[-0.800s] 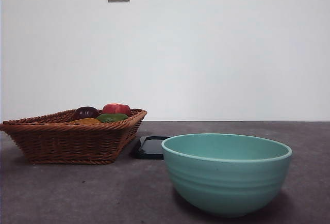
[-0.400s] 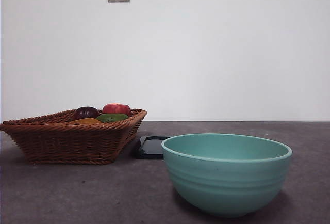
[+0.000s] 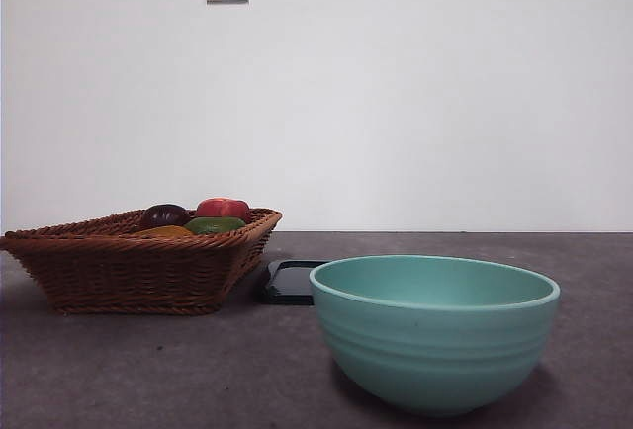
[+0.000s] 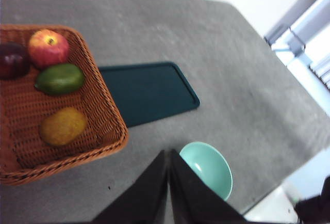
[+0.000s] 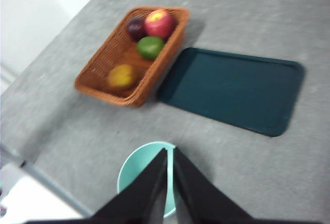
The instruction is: Pick up the wifruite, put it on the bowl, pick up the plate, put it on desk
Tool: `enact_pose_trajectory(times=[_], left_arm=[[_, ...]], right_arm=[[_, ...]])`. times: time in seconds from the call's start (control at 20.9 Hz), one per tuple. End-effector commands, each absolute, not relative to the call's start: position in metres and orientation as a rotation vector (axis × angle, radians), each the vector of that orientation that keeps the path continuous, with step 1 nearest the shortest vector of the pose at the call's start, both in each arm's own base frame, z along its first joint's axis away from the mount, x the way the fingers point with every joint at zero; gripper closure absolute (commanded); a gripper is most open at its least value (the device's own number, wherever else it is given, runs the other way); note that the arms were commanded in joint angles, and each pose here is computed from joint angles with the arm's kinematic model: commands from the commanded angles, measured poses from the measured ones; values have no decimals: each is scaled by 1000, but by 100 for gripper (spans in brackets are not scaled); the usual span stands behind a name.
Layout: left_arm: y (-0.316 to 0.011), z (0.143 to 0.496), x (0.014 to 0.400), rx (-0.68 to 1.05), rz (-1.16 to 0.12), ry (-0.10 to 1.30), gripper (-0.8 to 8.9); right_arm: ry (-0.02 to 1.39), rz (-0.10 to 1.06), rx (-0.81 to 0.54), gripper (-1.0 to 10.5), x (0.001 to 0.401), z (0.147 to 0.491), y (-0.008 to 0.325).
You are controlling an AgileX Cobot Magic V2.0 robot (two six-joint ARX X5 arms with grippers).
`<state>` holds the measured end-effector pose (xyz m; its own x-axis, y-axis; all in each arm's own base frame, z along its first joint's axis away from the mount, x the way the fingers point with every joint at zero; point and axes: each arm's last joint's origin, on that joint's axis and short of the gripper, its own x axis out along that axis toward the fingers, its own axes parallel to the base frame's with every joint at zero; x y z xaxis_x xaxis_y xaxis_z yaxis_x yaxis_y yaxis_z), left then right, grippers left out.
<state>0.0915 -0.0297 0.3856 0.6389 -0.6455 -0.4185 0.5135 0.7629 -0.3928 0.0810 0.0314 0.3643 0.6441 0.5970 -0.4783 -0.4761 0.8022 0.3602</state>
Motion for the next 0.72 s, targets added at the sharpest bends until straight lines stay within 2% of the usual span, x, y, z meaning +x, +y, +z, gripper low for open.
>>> enact_pose_trajectory(times=[0.05,0.33,0.43,0.53,0.57,0.62,0.67,0.72], left_arm=[[-34,392,99,-186,-716,557,804],[-39,388,113,-174,-738,605,802],[-40,387,114,-168,-740,608,750],[-40,387,115,-167,-740,610,589],[-40,387,115,-166,-740,610,461],[-40,387,115,-166,-740,609,367],[-40,387,115,-166,-741,608,277],[-40,387,115,-166,-740,608,242]], right_arm=[[619,647,187,937,87,367,34],[627,640,183,937,90,366,34],[625,642,178,926,90,366,34],[625,641,179,717,90,366,34],[625,640,179,561,90,366,34],[626,640,179,452,90,366,34],[626,640,180,362,90,366,34],[626,640,179,324,90,366,34]])
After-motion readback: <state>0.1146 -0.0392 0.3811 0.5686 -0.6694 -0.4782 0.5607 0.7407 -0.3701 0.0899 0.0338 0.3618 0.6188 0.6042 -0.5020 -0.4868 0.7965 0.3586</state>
